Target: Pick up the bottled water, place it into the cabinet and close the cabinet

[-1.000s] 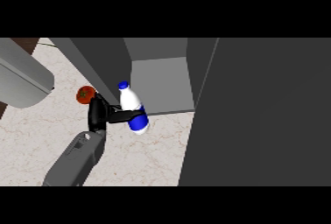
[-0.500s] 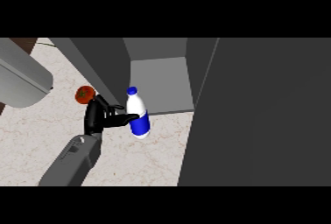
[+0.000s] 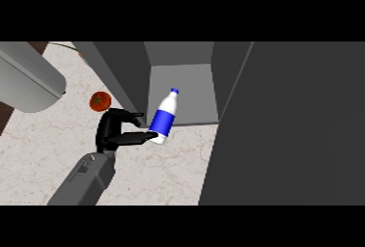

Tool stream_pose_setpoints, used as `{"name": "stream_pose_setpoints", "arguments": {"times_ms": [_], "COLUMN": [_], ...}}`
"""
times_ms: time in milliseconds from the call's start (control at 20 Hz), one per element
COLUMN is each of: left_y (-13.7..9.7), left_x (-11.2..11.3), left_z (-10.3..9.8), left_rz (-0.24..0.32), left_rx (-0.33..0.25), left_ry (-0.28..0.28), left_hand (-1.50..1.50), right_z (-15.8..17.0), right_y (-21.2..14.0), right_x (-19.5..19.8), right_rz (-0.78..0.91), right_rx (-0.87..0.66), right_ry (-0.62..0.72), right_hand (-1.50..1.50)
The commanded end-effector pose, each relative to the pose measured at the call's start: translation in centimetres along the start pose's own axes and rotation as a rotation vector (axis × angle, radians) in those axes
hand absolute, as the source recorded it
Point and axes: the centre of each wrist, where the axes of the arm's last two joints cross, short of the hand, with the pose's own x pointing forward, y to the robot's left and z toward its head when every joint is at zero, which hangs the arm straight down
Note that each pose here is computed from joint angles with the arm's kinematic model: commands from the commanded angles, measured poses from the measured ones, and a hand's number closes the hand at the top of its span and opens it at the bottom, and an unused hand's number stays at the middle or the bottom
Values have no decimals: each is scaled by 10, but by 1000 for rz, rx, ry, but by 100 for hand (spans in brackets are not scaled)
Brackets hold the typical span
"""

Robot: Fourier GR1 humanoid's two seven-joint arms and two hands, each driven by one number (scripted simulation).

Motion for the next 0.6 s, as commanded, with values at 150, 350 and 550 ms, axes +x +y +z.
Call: {"name": "stream_pose_setpoints", "arguments": {"times_ms": [150, 350, 550], "left_y": [-100, -85, -65], "left_x": [71, 70, 66], "left_z": [-29, -26, -10], "left_rz": [238, 233, 235], "left_rx": [-257, -291, -313], "left_ry": [-222, -204, -173], "left_hand": [150, 150, 150], "right_z": [3, 1, 12], "right_y": [-5, -5, -4], "right_x": [6, 4, 16], "right_rz": [56, 146, 159], "right_rx": [-10, 90, 200], "right_ry": [8, 38, 110], "right_hand": [-150, -150, 150]}}
